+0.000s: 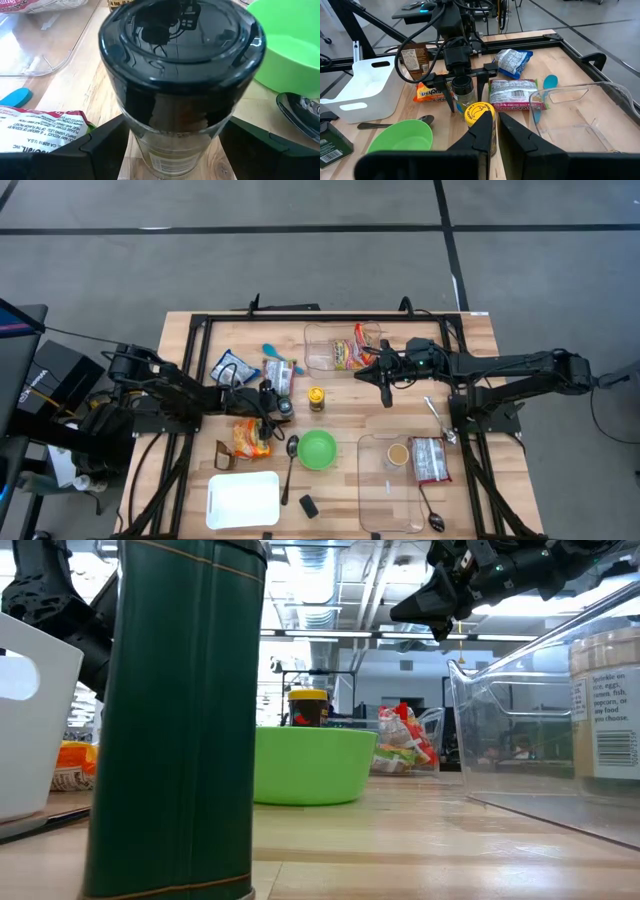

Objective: Pick & Place Food Item
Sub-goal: Put the brown and blue seasoning into the bottom transparent bin

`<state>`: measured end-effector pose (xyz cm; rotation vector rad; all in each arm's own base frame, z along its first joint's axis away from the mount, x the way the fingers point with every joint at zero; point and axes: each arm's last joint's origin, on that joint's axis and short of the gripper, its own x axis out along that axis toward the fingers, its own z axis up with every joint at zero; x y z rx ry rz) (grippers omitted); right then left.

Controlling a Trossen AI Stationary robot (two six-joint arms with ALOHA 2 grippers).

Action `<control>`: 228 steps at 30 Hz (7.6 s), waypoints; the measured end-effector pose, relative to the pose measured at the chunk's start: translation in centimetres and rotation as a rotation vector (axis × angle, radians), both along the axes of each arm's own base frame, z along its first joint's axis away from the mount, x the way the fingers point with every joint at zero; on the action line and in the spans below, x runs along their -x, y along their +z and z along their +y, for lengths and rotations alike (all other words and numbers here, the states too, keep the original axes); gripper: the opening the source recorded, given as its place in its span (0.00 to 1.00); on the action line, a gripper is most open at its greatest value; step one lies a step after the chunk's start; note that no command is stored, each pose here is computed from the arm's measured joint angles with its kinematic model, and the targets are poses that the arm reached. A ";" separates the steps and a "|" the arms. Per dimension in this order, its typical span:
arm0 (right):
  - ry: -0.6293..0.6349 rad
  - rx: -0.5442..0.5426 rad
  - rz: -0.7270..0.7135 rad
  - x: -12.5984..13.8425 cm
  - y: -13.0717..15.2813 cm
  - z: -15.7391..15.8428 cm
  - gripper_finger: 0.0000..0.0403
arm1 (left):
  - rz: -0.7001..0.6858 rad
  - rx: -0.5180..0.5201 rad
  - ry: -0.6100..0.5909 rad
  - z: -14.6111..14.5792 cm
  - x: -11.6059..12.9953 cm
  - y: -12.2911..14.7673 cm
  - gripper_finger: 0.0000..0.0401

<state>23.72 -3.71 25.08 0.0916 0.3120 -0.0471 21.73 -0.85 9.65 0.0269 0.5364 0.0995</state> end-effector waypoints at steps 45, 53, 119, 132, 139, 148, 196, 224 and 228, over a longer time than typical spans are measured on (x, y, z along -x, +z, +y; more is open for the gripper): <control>0.000 0.000 0.001 0.0 0.0 0.0 0.06 | 0.055 -0.020 -0.011 -0.1 -1.3 -1.0 0.64; 0.000 -0.001 0.001 0.0 0.0 0.0 0.06 | 0.055 -0.020 -0.011 -0.1 -1.3 -1.0 0.53; -0.010 -0.033 -0.004 0.0 0.0 0.0 0.06 | -0.425 0.009 -0.001 0.0 -0.5 11.9 0.46; -0.010 -0.033 -0.003 0.0 0.0 0.0 0.06 | -0.214 -0.003 -0.001 -0.3 -7.4 12.5 0.46; -0.011 -0.034 -0.001 0.0 0.0 0.0 0.06 | -0.119 0.042 -0.057 -1.1 -10.2 11.3 0.47; -0.017 -0.068 0.003 0.0 0.0 0.1 0.06 | -0.105 0.054 -0.134 -3.3 -10.7 11.0 0.46; 0.071 0.035 -0.046 -0.8 0.2 4.5 0.06 | 0.118 0.027 -0.087 -1.7 -12.1 14.0 0.46; 0.071 0.034 -0.007 -0.7 -0.2 4.4 0.06 | 0.165 0.071 -0.161 -1.1 -15.9 12.5 0.46; 0.072 0.034 0.035 -0.6 -0.6 4.4 0.06 | 0.206 0.055 -0.168 -0.9 -16.9 12.1 0.46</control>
